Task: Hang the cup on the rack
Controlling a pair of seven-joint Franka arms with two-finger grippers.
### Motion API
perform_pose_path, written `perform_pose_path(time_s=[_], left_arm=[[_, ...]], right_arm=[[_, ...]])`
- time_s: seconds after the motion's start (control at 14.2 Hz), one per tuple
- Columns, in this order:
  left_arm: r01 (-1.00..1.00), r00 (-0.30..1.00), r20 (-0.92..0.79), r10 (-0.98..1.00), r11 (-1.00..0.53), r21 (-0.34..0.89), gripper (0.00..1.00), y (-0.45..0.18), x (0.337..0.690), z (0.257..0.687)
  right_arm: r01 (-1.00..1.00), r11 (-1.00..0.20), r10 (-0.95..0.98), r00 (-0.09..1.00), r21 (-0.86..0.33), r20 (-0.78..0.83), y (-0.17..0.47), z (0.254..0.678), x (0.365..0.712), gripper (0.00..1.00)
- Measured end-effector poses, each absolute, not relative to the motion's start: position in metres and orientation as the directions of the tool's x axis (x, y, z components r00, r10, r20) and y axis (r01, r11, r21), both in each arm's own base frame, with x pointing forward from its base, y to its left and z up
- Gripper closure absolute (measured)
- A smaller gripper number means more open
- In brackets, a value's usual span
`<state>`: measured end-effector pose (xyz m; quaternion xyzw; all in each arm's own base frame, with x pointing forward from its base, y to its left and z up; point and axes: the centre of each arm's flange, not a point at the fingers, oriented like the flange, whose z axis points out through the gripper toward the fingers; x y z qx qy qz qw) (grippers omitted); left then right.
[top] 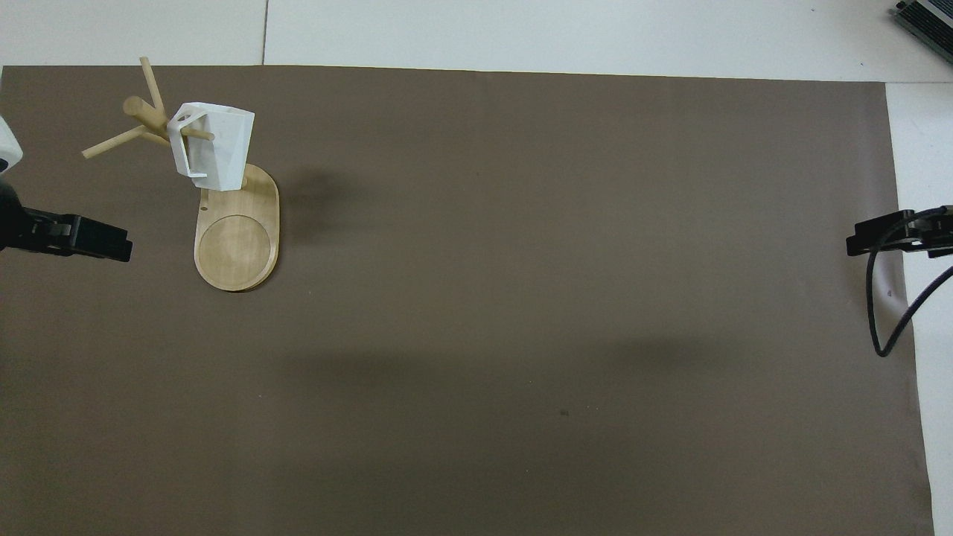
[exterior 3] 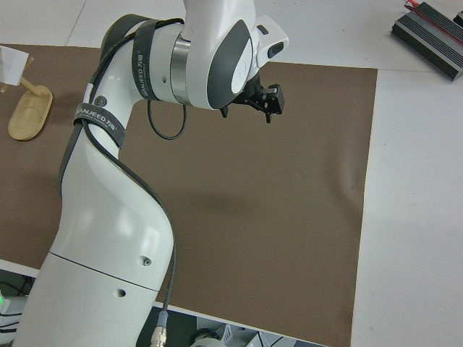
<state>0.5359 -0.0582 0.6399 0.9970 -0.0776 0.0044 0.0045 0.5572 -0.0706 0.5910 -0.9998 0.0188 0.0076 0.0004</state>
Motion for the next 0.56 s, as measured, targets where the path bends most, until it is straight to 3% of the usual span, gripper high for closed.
perform_pose_path(time_s=[0.56], left_arm=[[-0.138,0.990,0.009,-0.138,-0.990,0.009,0.00,-0.0560,0.5359,0.6402]], right_arm=[[-0.038,-0.999,-0.038,0.999,-0.001,-0.015,-0.0706,0.5910,0.5572,0.00]])
